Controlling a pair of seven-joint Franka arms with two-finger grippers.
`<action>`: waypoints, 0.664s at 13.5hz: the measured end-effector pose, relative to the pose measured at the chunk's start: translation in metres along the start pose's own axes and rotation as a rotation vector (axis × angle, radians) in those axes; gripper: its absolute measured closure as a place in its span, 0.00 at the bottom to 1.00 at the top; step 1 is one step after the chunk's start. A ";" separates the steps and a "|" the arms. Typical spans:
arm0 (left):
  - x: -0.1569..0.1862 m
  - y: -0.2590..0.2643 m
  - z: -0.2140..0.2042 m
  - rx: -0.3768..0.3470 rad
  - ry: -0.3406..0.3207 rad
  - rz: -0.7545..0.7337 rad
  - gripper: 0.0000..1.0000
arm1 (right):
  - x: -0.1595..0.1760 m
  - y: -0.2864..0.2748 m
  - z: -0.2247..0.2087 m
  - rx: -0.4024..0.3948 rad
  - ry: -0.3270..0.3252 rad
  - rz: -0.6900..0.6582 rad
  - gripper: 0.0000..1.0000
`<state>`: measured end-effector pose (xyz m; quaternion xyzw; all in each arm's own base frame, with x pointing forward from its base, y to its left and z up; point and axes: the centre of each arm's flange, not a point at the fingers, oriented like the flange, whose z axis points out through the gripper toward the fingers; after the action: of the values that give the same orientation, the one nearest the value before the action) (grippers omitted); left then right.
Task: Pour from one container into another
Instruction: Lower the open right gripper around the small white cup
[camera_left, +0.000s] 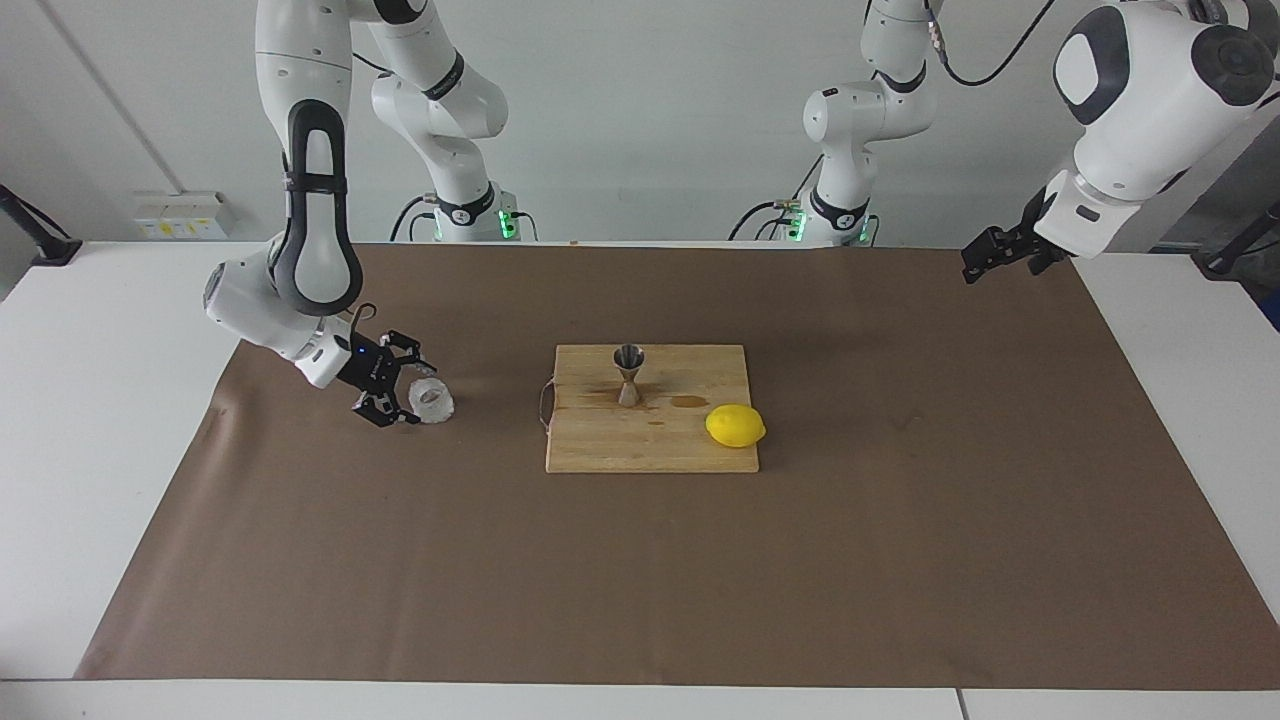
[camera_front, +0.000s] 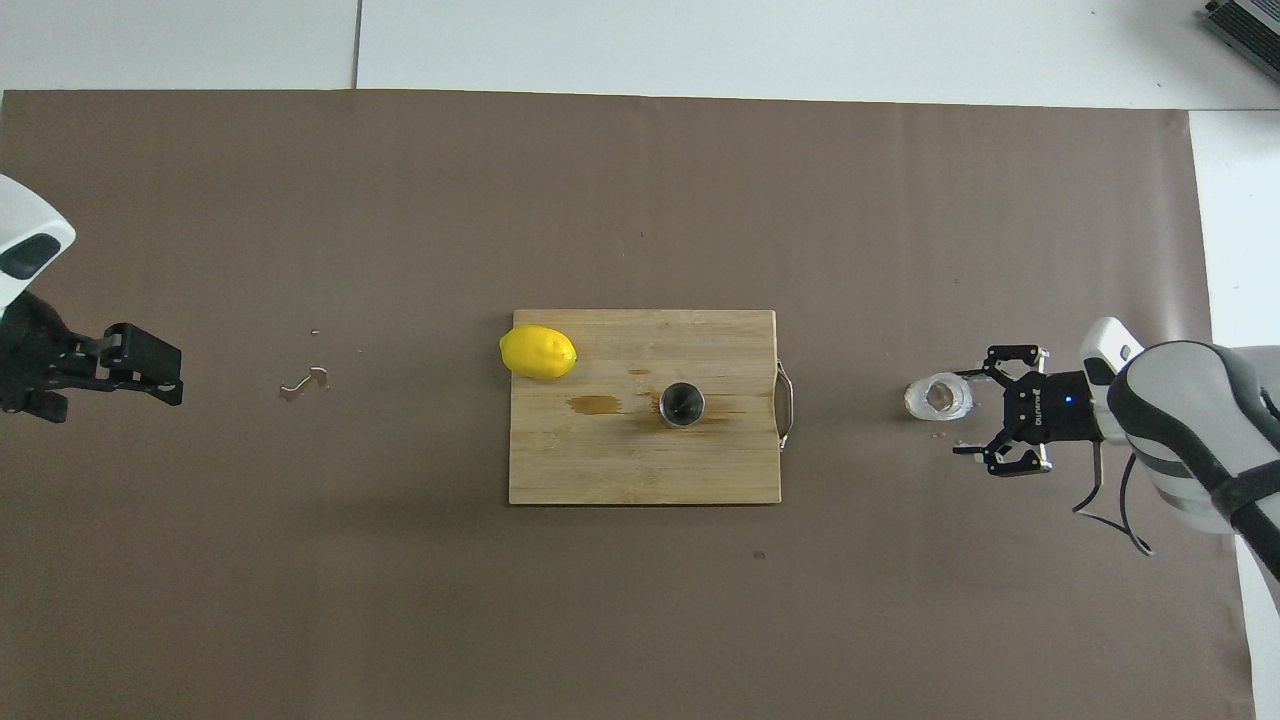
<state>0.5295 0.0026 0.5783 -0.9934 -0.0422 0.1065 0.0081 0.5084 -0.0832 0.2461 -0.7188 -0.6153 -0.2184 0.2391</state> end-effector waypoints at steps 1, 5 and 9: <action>0.000 0.000 0.000 0.000 0.000 0.006 0.00 | 0.000 0.000 0.000 -0.001 0.002 0.000 0.00; -0.001 0.001 -0.007 -0.002 0.017 0.101 0.00 | 0.008 0.001 0.005 -0.003 0.017 -0.001 0.00; -0.002 0.003 -0.015 -0.003 0.039 0.133 0.00 | 0.017 0.001 0.012 0.002 0.027 -0.009 0.00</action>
<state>0.5313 -0.0003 0.5928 -0.9959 0.0239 0.0872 0.0002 0.5126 -0.0630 0.2469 -0.7128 -0.6153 -0.2285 0.2473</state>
